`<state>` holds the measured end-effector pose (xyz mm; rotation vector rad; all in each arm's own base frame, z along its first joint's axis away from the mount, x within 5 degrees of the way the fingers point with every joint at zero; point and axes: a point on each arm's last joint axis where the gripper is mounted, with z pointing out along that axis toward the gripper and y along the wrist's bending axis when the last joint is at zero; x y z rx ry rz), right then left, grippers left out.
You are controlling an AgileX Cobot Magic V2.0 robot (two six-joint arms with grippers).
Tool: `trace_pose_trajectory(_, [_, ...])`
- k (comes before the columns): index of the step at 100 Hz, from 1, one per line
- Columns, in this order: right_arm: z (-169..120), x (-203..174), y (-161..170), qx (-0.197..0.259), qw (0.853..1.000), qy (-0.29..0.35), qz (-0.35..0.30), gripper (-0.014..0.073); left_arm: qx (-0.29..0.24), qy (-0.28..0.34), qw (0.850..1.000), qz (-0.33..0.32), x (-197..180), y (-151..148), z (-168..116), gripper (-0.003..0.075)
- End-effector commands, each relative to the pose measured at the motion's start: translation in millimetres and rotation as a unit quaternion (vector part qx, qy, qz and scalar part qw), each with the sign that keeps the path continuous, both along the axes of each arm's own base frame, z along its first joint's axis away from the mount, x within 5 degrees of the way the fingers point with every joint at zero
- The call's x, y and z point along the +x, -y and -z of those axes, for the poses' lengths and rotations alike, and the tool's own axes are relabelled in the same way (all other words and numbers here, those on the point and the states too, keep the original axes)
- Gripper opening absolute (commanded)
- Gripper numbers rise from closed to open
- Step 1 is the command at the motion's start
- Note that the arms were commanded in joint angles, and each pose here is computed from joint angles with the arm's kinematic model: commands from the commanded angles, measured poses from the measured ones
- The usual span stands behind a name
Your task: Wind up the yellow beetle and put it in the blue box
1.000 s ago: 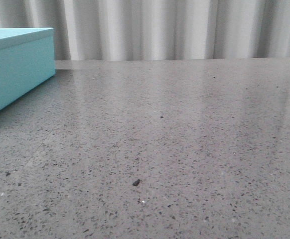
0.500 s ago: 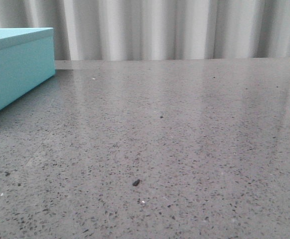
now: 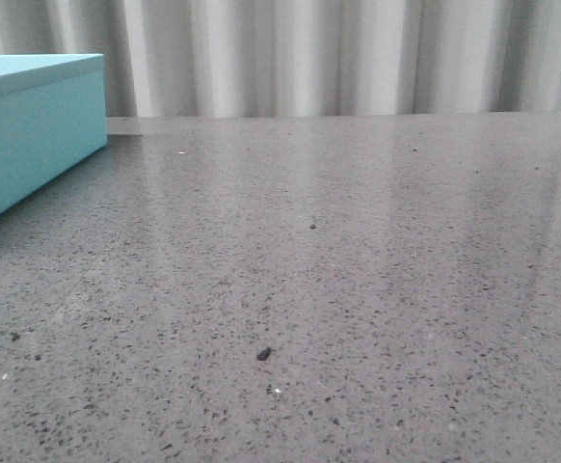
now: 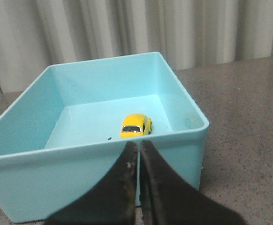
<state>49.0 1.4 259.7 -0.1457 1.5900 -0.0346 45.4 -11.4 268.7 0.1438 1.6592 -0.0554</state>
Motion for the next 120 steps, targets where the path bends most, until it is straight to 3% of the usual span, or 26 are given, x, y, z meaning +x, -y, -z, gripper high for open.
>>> trace_pose_trajectory(1, [-15.3, -0.6, -0.9, -0.006, 0.999, 0.047, -0.006, -0.0041, -0.014, 0.040, 0.999, -0.020, 3.5, -3.5, -5.0, -0.0021])
trace_pose_trajectory(13, [-15.3, -0.6, -0.9, -0.006, 0.999, 0.047, -0.006, -0.0041, -0.077, 0.040, 0.995, -0.038, 9.2, -6.2, 10.6, -0.0021])
trace_pose_trajectory(36, [-15.3, -0.6, -0.9, -0.006, 0.999, 0.047, -0.006, -0.0041, -0.073, 0.108, 0.989, -0.064, 10.9, -11.9, 33.7, -0.0021])
trace_pose_trajectory(57, [-15.3, -0.6, -0.9, -0.006, 0.999, 0.047, -0.006, -0.0041, -0.085, 0.102, 0.989, -0.064, 9.4, -11.9, 60.1, -0.0021])
trace_pose_trajectory(99, [-15.3, -0.6, -0.9, -0.006, 0.999, 0.047, -0.006, -0.0041, -0.087, -0.054, 0.992, -0.074, 7.7, -11.1, 88.1, -0.0021])
trace_pose_trajectory(120, [-15.3, -0.6, -0.9, -0.006, 0.999, 0.047, -0.006, -0.0041, -0.088, -0.055, 0.992, -0.074, 7.7, -11.1, 88.3, -0.0021])
